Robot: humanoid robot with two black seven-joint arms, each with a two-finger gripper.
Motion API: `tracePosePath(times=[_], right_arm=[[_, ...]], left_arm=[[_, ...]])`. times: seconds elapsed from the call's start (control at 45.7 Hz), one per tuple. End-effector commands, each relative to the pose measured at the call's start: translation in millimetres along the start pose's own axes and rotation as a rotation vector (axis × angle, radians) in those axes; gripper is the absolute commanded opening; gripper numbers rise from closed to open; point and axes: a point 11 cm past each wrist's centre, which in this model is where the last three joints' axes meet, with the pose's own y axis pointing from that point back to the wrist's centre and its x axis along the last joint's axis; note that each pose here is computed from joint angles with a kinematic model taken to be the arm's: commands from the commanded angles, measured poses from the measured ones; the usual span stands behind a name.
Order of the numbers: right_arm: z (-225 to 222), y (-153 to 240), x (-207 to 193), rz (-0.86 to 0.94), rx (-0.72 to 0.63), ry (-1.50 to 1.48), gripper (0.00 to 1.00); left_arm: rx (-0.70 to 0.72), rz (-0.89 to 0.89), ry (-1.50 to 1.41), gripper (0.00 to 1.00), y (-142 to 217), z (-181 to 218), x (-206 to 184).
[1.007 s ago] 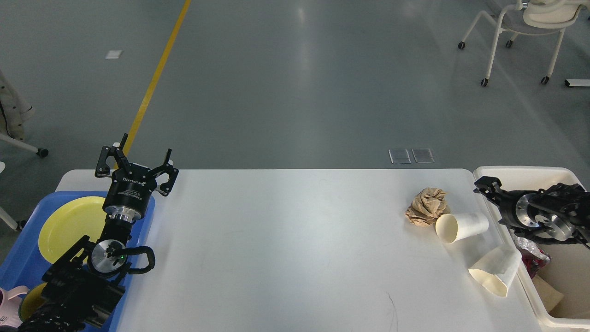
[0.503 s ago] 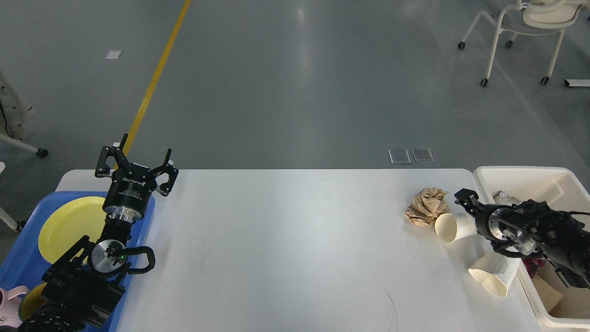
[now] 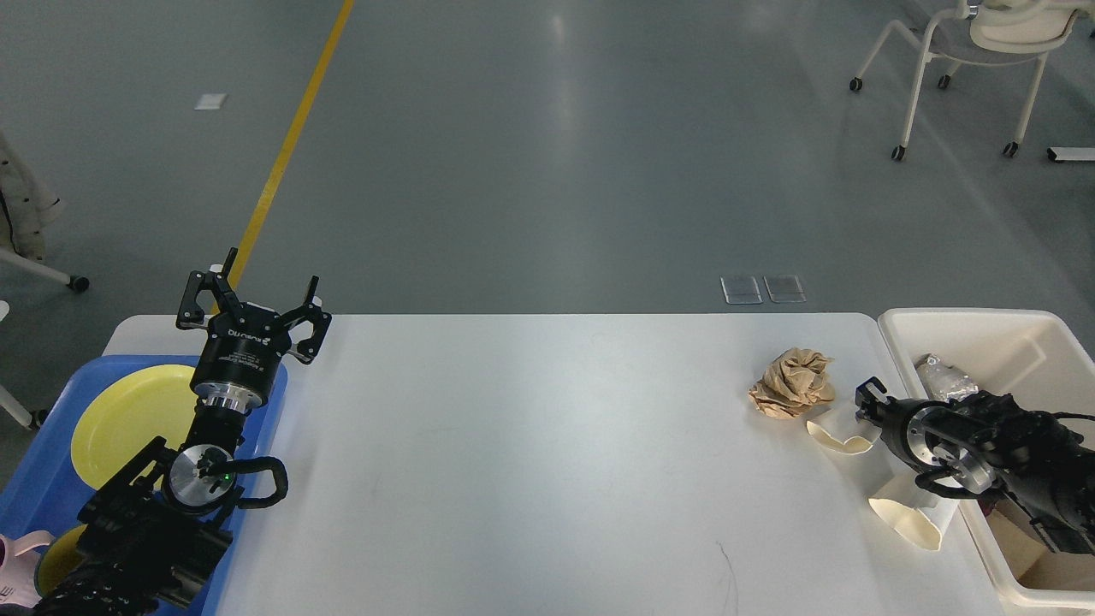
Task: Tidy desktop
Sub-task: 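Grasp a white paper cup with the right gripper and lift it, then carry the paper cup over the white bin and release it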
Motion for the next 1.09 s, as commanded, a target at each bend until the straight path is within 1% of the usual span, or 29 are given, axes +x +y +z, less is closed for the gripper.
tracePosePath(times=[0.0, 0.197, 0.328, 0.394, 0.46, 0.569, 0.657, 0.766, 0.788, 0.854, 0.985, 1.073], right_arm=[[-4, 1, 1, 0.002, 0.007, -0.001, 0.0], [-9, 5, 12, 0.008, 0.016, 0.01, 0.0], [-13, 22, 58, 0.062, 0.029, -0.005, 0.0], [-19, 34, 72, 0.028, 0.043, -0.002, 0.0], [-28, 53, 92, -0.018, 0.061, 0.034, 0.0], [-52, 98, 125, -0.117, 0.105, 0.147, 0.0], [-89, 146, 139, -0.213, 0.174, 0.276, 0.0], [-144, 211, 127, -0.346, 0.281, 0.468, 0.0], [-158, 229, 117, -0.385, 0.31, 0.53, 0.0], [-183, 261, 98, -0.446, 0.357, 0.652, 0.0], [-214, 303, 53, -0.537, 0.386, 0.892, 0.0], [-225, 318, 24, -0.568, 0.372, 1.023, 0.0]], left_arm=[[0.0, 0.0, 0.0, 0.97, 0, 0, 0], [0.0, 0.0, 0.0, 0.97, 0, 0, 0], [0.0, 0.0, 0.0, 0.97, 0, 0, 0], [0.0, 0.0, 0.0, 0.97, 0, 0, 0], [0.0, 0.0, 0.0, 0.97, 0, 0, 0], [-0.001, 0.0, -0.001, 0.97, 0, 1, 0], [-0.001, 0.0, -0.001, 0.97, 0, 1, 0], [0.0, 0.0, 0.0, 0.97, 0, 0, 0], [-0.001, 0.0, -0.001, 0.97, 0, 1, 0], [-0.001, 0.0, -0.001, 0.97, 0, 1, 0], [0.0, 0.0, 0.0, 0.97, 0, 0, 0], [0.0, 0.0, 0.0, 0.97, 0, 0, 0]])
